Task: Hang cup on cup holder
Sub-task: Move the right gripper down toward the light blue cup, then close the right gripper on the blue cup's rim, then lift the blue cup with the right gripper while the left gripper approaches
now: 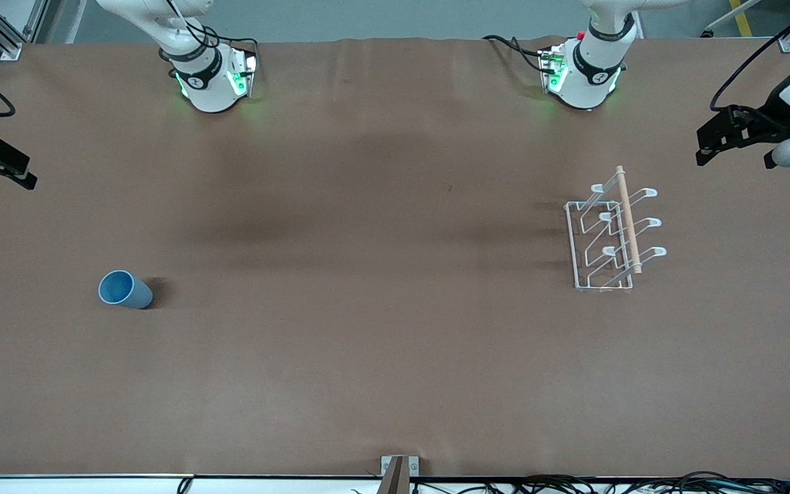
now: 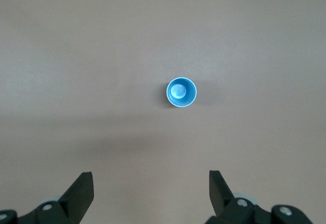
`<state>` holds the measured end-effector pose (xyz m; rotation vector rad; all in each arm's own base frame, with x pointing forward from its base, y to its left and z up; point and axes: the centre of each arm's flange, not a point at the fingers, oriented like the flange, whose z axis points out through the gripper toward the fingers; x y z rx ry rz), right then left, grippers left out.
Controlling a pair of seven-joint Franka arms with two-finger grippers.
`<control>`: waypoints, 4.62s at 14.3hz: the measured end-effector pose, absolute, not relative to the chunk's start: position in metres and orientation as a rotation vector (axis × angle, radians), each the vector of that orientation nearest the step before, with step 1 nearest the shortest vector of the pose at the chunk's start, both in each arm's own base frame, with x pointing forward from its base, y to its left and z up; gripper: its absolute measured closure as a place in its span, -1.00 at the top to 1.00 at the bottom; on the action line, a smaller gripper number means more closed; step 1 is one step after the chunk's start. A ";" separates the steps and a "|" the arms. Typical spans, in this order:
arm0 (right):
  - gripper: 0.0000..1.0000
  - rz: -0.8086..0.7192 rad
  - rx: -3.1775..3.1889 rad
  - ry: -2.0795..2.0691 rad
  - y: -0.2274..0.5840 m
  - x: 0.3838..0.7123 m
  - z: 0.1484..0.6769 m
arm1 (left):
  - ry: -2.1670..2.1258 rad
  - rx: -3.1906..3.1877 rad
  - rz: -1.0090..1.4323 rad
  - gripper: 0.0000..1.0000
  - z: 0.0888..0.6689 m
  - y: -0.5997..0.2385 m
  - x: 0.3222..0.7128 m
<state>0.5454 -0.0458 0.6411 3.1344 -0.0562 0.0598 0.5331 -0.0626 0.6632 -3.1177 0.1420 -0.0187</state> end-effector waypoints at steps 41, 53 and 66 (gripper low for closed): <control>-0.90 -0.074 3.343 -0.112 -0.065 0.610 0.357 | 0.116 -3.160 0.012 1.00 0.654 -0.055 0.541; -0.90 -0.242 3.976 -0.119 0.163 0.602 0.417 | 0.495 -3.147 -0.038 1.00 0.643 -0.184 0.530; -0.90 -0.993 4.268 -0.283 0.281 0.601 0.375 | 1.106 -3.118 -0.332 1.00 0.605 -0.422 0.504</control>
